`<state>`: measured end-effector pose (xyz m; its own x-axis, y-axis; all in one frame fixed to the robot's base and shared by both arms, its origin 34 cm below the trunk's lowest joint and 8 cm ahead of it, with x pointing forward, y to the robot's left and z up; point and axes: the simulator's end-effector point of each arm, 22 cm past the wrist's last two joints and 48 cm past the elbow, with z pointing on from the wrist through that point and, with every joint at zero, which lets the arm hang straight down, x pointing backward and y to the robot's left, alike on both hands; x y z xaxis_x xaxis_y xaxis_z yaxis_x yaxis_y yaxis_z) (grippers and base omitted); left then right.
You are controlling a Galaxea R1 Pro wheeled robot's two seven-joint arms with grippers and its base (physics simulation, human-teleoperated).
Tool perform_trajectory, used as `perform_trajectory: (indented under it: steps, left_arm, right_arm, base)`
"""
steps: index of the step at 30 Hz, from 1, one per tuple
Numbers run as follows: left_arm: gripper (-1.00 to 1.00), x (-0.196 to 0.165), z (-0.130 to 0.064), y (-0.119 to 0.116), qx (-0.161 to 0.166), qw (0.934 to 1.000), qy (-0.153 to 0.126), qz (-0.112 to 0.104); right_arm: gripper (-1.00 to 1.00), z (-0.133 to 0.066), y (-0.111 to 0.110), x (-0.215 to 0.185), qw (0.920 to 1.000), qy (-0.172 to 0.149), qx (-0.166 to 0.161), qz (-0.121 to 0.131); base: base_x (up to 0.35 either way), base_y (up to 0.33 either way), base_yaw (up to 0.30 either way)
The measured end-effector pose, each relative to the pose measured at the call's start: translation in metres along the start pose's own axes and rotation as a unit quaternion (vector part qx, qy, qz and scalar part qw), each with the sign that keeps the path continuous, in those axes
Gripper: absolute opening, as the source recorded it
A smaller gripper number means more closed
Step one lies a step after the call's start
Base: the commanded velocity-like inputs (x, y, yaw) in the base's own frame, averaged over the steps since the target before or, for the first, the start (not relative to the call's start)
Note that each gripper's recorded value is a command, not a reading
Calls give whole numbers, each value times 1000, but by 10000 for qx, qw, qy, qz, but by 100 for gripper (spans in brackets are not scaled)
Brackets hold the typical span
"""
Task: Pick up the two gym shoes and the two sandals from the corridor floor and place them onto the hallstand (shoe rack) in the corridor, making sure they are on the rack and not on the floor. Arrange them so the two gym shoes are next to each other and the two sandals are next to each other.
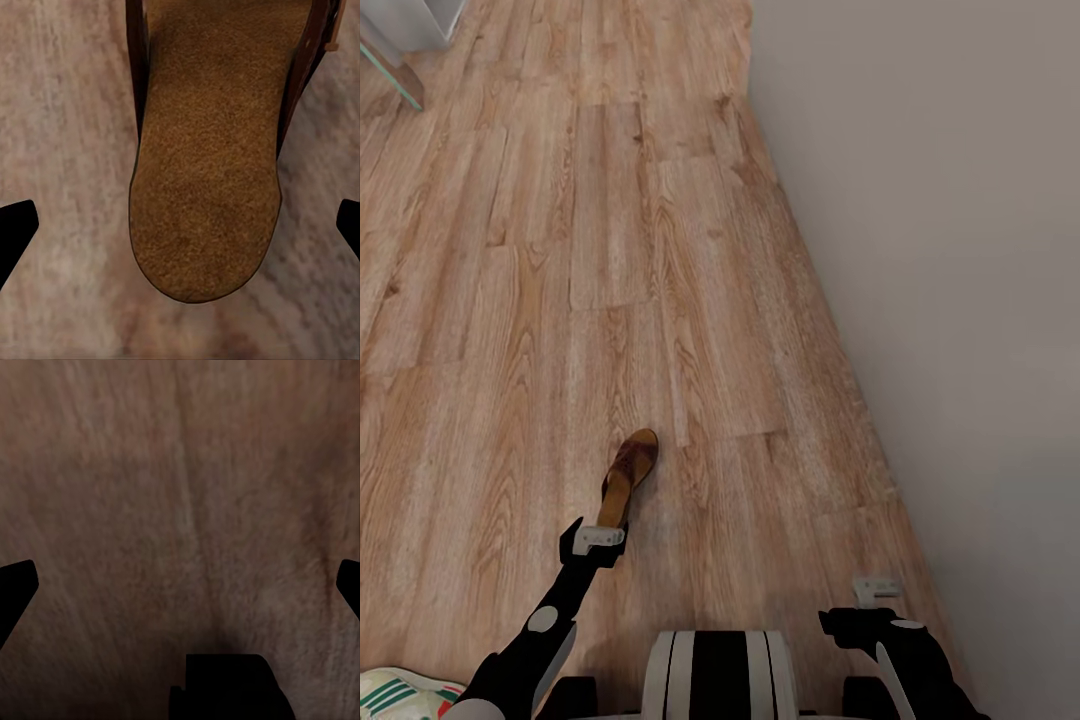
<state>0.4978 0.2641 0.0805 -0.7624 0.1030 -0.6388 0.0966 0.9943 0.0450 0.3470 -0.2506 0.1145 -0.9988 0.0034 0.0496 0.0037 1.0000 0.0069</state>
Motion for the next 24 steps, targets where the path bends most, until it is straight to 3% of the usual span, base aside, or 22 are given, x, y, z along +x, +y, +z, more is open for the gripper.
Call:
perform_trajectory:
  steps: [14,24]
  left_arm:
    - [100,2,0,0,0,10000,21,4]
    - [100,27,2,-2,21,9997,228,-1]
  right_arm:
    - [100,1,0,2,10000,20,0,0]
    - [100,13,0,17,9997,228,1,2]
  base:
    - [0,0,0]
    - [0,0,0]
